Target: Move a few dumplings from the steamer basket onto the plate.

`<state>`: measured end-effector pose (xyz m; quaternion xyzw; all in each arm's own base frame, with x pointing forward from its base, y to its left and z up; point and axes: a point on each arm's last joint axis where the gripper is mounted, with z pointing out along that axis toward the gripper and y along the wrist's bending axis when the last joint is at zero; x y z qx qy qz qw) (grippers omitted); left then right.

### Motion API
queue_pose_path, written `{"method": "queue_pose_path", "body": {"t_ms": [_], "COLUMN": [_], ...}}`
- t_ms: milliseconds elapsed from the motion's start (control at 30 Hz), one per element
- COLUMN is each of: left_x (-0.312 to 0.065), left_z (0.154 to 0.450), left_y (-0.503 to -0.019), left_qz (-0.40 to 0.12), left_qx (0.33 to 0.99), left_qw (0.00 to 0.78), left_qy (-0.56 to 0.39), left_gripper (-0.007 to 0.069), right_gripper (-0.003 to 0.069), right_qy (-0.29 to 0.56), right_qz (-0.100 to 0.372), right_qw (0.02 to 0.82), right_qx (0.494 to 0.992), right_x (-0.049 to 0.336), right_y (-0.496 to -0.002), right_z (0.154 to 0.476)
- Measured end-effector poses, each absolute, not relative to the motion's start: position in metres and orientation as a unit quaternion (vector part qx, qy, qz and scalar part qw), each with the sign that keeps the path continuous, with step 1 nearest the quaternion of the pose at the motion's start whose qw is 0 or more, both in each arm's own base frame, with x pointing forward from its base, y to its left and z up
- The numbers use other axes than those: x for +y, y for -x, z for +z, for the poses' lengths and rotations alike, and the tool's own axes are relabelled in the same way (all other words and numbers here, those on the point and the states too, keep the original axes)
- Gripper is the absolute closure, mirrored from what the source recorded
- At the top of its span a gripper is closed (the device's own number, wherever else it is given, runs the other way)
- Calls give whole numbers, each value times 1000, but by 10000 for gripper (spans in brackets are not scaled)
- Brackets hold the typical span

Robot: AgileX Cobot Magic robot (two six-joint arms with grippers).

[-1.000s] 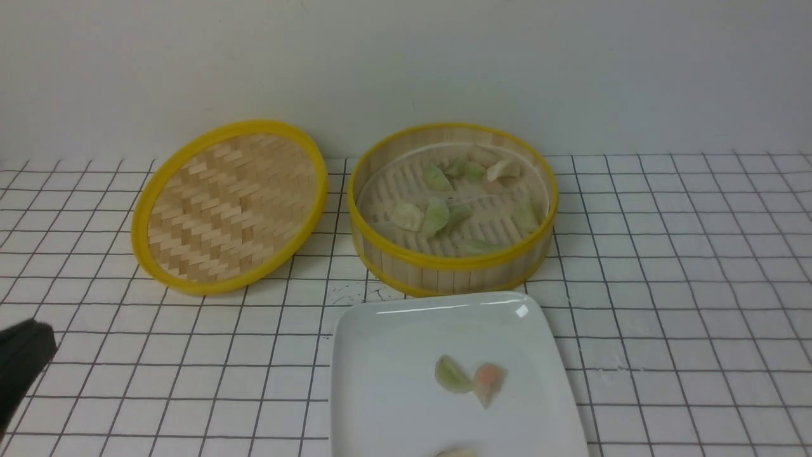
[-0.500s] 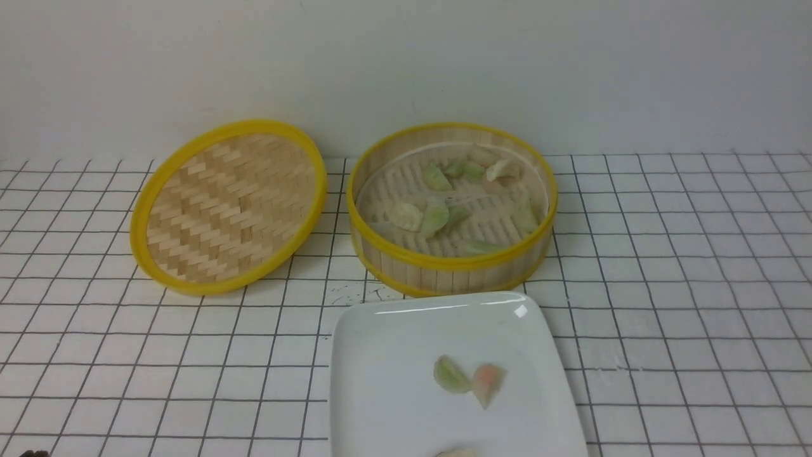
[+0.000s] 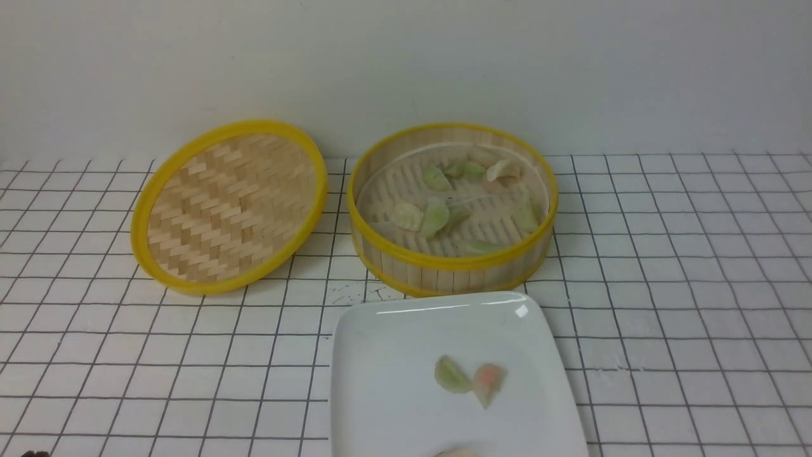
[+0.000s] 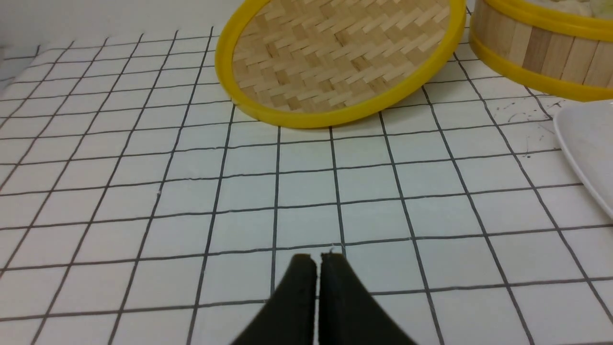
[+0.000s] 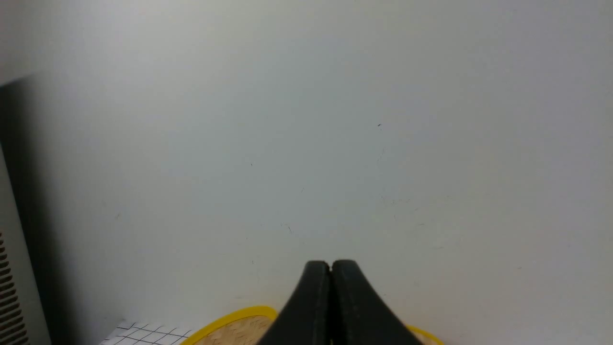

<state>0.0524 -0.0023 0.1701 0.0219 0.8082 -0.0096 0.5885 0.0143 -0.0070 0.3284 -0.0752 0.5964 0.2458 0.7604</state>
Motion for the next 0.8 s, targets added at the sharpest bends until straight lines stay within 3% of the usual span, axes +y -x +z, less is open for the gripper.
{"method": "queue_pose_path", "body": {"t_ms": [400, 667, 800], "left_x": [-2, -2, -2], "left_z": [170, 170, 170], "left_y": [-52, -52, -52], "left_qz": [-10, -10, -10], "left_qx": [808, 808, 808], "left_qw": [588, 588, 588], "left_qy": [-22, -22, -22], "left_gripper": [631, 631, 631], "right_gripper": [669, 669, 669], "right_qy": [78, 84, 109], "right_qz": [239, 299, 305], "right_qw": [764, 731, 726], "right_qx": [595, 607, 606], "right_x": [-7, 0, 4], "right_y": [-14, -11, -9], "right_z": [329, 326, 325]}}
